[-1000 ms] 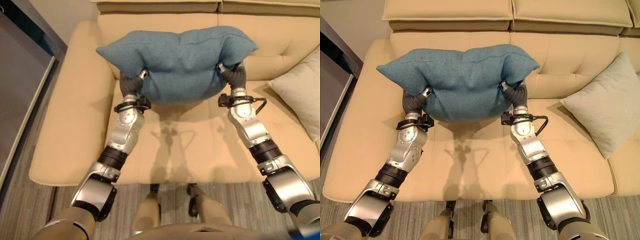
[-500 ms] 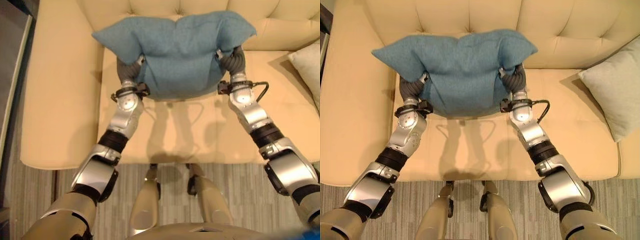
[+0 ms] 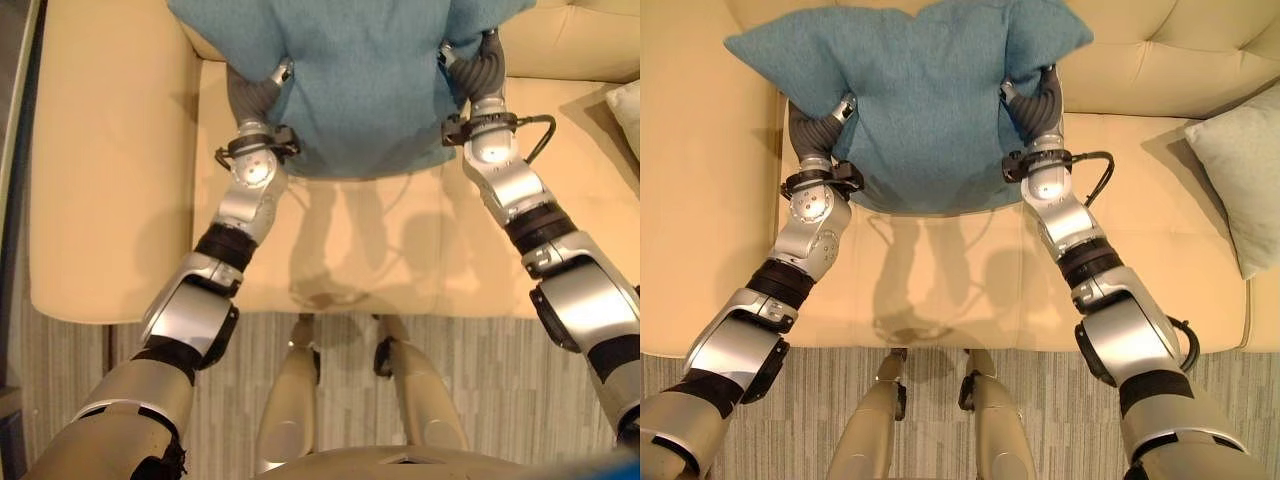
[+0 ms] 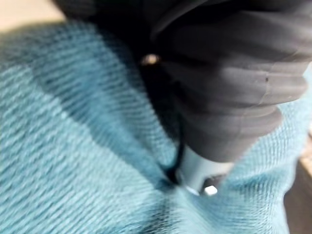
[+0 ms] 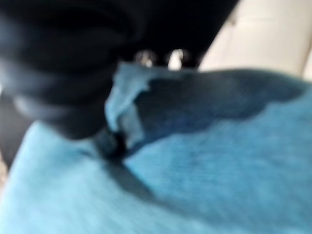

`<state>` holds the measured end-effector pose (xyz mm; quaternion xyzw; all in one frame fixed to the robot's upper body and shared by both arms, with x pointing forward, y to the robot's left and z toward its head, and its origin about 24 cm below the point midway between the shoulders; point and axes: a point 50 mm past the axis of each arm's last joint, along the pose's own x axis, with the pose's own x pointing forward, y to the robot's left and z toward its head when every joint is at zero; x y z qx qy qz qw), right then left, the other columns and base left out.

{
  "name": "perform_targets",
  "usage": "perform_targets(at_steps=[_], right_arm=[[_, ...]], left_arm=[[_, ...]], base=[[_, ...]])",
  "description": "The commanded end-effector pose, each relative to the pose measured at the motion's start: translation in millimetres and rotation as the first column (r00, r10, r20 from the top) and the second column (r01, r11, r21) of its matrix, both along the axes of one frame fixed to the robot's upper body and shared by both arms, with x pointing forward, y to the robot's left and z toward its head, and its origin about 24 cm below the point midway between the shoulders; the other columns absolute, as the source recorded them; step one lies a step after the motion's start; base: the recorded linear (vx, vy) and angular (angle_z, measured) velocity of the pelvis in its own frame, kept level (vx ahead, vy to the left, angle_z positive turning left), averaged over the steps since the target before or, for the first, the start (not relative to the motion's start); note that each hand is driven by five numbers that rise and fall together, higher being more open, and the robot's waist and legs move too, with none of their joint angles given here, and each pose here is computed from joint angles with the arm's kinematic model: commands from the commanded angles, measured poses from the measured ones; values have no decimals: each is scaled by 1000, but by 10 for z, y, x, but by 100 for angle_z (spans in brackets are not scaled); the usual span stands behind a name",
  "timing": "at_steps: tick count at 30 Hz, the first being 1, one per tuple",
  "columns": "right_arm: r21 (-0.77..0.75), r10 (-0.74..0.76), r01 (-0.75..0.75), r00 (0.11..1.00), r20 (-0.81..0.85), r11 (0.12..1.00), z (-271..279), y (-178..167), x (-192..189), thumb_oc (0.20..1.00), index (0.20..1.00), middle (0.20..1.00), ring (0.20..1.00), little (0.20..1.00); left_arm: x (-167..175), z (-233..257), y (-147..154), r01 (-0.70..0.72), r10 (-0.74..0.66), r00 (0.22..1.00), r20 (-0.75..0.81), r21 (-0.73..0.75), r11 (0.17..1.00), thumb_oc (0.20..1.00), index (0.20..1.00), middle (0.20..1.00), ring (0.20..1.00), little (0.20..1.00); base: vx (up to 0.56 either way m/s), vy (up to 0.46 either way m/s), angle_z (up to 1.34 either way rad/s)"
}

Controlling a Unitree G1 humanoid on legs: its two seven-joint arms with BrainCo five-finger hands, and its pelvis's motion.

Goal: Pick up all the scattered cushions and arrange them neatly on the sofa.

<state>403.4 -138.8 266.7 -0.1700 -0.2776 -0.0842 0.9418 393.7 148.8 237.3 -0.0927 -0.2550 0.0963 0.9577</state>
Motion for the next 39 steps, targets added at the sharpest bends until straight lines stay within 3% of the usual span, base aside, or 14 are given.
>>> perform_targets(at_steps=[1, 5, 7, 13, 20, 27, 28, 32, 33, 35, 36, 37, 38, 39], right_arm=[[-137, 175, -154, 972, 157, 978, 516, 567, -118, 1000, 1000, 1000, 1000, 1000], [-195, 97, -67, 985, 146, 979, 601, 350, -55, 1000, 1000, 1000, 1000, 1000], [-213, 1, 24, 993, 120, 977, 636, 37, 5, 1000, 1000, 1000, 1000, 1000], [-200, -197, 204, 979, 54, 958, 509, -797, -24, 1000, 1000, 1000, 1000, 1000], [-213, -120, 105, 991, -56, 971, -369, -1053, -319, 1000, 1000, 1000, 1000, 1000], [-243, -134, 41, 915, -382, 969, -1611, -1292, -844, 1000, 1000, 1000, 1000, 1000], [-252, -133, 7, 863, -487, 968, -1953, -1301, -1006, 1000, 1000, 1000, 1000, 1000], [-239, -135, -27, 762, -634, 971, -2433, -1284, -1254, 1000, 1000, 1000, 1000, 1000], [-283, -153, -86, 673, -724, 955, -2721, -1271, -1439, 1000, 1000, 1000, 1000, 1000], [-256, -145, -85, 638, -757, 963, -2848, -1247, -1516, 1000, 1000, 1000, 1000, 1000], [-269, -162, -97, 594, -788, 958, -2975, -1253, -1597, 1000, 1000, 1000, 1000, 1000], [-248, -162, -104, 511, -844, 963, -3206, -1207, -1762, 1000, 1000, 1000, 1000, 1000], [-248, -162, -104, 511, -844, 963, -3206, -1207, -1763, 1000, 1000, 1000, 1000, 1000], [-238, -168, -96, 465, -869, 966, -3320, -1209, -1857, 1000, 1000, 1000, 1000, 1000]], left_arm=[[-44, 557, -290, 71, -98, 979, 181, 148, 986, 1000, 1000, 1000, 1000, 1000], [-46, 718, -40, -18, -32, 976, 217, 224, 974, 1000, 1000, 1000, 1000, 1000], [-13, 780, 394, -136, 91, 977, 194, 232, 963, 1000, 1000, 1000, 1000, 1000], [-145, 616, 1189, -285, 261, 957, 129, 248, 926, 1000, 1000, 1000, 1000, 1000], [-579, -178, 1358, -206, 196, 978, 65, 334, 920, 1000, 1000, 1000, 1000, 1000], [-1107, -1338, 1419, -92, 167, 955, -247, 286, 954, 1000, 1000, 1000, 1000, 1000], [-1286, -1766, 1418, -57, 159, 904, -396, 257, 965, 1000, 1000, 1000, 1000, 1000], [-1578, -2283, 1409, -18, 142, 802, -580, 214, 977, 1000, 1000, 1000, 1000, 1000], [-1827, -2641, 1392, 7, 135, 695, -706, 194, 981, 1000, 1000, 1000, 1000, 1000], [-1905, -2760, 1391, 12, 147, 651, -745, 203, 979, 1000, 1000, 1000, 1000, 1000], [-2007, -2917, 1376, 14, 154, 589, -794, 200, 980, 1000, 1000, 1000, 1000, 1000], [-2275, -3231, 1325, 16, 147, 447, -882, 172, 985, 1000, 1000, 1000, 1000, 1000], [-2274, -3232, 1324, 16, 147, 448, -882, 173, 985, 1000, 1000, 1000, 1000, 1000], [-2381, -3359, 1296, 9, 145, 379, -914, 160, 987, 1000, 1000, 1000, 1000, 1000]], base=[[1, -14, 8], [0, -5, 0], [0, 0, 0], [7, 15, 2], [37, 15, 0], [80, -13, 2], [65, -17, -1], [63, -21, 1], [54, -13, 4], [44, -7, 2], [0, 0, 0], [0, 0, 0], [10, -41, -1], [-14, -56, 1]])
